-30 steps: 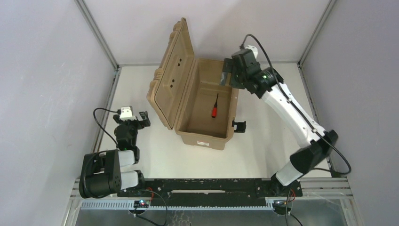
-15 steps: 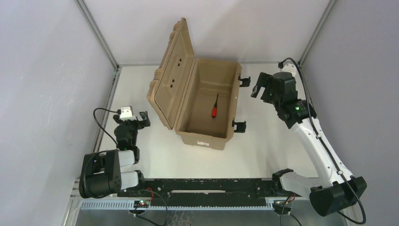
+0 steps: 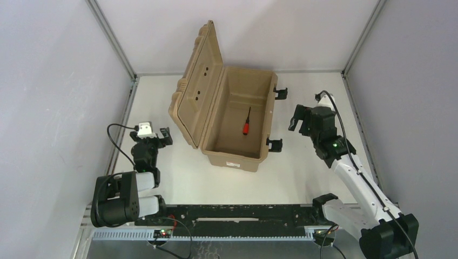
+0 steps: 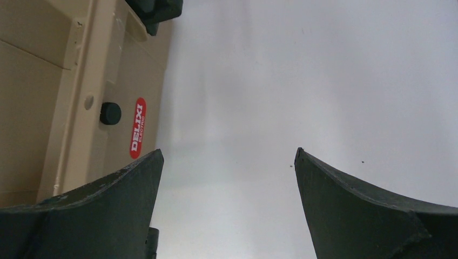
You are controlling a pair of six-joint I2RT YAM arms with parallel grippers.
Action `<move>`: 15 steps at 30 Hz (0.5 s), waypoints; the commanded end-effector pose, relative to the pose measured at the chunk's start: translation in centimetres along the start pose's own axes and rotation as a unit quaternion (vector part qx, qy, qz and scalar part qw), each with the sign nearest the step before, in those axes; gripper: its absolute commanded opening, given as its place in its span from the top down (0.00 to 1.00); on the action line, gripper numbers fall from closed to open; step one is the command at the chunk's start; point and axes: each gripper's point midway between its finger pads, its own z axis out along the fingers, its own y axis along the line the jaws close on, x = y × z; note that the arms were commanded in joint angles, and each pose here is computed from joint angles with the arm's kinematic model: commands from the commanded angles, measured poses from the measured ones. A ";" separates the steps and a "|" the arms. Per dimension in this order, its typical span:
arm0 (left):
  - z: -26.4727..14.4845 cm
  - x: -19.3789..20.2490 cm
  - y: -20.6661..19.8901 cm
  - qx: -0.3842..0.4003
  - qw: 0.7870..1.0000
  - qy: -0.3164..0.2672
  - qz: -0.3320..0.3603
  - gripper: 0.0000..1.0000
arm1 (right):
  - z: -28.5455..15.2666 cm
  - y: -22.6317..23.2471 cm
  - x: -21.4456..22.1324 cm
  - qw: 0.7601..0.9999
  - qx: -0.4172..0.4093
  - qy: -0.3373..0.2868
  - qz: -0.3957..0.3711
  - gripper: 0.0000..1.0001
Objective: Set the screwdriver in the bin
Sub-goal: Reset both arms
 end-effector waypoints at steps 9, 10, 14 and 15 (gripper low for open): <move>1.0 -3.0 -0.1 0.001 0.999 -0.046 0.003 0.00 | 0.5 -0.4 -1.4 0.998 0.001 -0.069 0.010 0.00; 1.0 -3.0 -0.1 0.001 0.999 -0.046 0.003 0.00 | 0.5 -0.5 -1.3 0.998 0.002 -0.069 0.010 0.00; 1.0 -3.0 -0.1 0.001 0.999 -0.046 0.003 0.00 | 0.5 -0.5 -1.2 0.997 -0.001 -0.071 0.011 0.01; 1.0 -3.0 -0.1 0.001 0.999 -0.046 0.003 0.00 | 0.5 -0.5 -1.2 0.997 -0.002 -0.071 0.012 0.00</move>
